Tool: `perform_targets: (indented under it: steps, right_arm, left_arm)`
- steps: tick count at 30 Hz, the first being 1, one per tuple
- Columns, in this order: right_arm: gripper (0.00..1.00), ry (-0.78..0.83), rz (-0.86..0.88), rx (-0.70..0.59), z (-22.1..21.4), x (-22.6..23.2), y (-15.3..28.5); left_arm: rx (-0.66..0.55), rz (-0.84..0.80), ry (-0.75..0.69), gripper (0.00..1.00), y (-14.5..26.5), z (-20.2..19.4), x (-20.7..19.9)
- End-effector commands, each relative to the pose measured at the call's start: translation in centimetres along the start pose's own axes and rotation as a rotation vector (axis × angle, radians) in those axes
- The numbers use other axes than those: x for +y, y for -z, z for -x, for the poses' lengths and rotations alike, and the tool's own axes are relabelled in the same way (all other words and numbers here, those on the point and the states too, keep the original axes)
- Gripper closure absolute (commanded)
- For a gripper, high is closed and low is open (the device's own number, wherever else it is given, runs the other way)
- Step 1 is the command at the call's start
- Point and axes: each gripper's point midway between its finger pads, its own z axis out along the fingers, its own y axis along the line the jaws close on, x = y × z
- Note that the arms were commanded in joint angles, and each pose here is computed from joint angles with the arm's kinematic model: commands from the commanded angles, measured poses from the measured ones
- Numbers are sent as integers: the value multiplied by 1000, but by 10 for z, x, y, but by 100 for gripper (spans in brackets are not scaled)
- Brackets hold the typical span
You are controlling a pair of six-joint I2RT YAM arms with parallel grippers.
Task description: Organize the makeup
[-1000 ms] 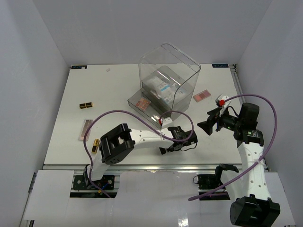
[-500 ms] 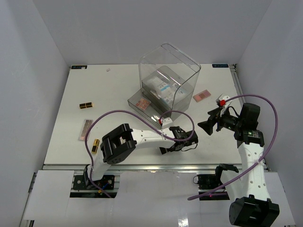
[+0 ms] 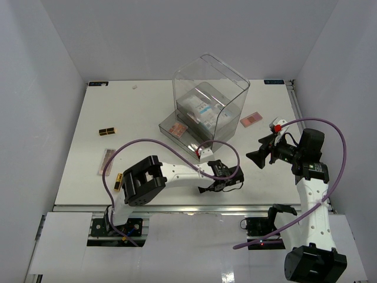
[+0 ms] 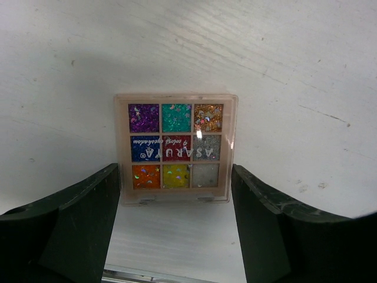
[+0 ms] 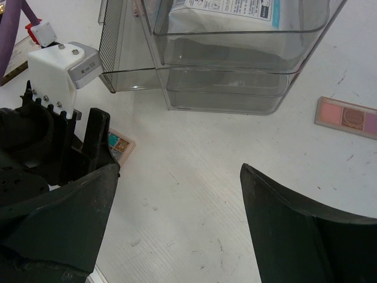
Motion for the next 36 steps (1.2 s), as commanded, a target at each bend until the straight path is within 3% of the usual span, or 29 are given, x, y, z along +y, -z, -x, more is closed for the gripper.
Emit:
perform_targets:
  steps: [1, 5, 17, 24, 32, 36]
  right_arm:
    - [10, 17, 8, -29, 6, 1, 1]
    - [10, 17, 9, -30, 6, 1, 0]
    - [10, 15, 2, -30, 5, -1, 1]
    - [10, 18, -2, -30, 6, -2, 1]
    - [10, 18, -10, -29, 5, -3, 1]
    - [10, 14, -8, -28, 4, -3, 1]
  left_arm:
    - [10, 58, -87, 36, 2, -16, 34]
    - [-36, 35, -104, 48, 23, -8, 41]
    - [-104, -48, -37, 62, 80, 40, 73]
    - [-226, -125, 56, 63, 120, 120, 75]
    - [-278, -260, 163, 65, 95, 248, 67]
    - [-264, -294, 175, 65, 81, 284, 50]
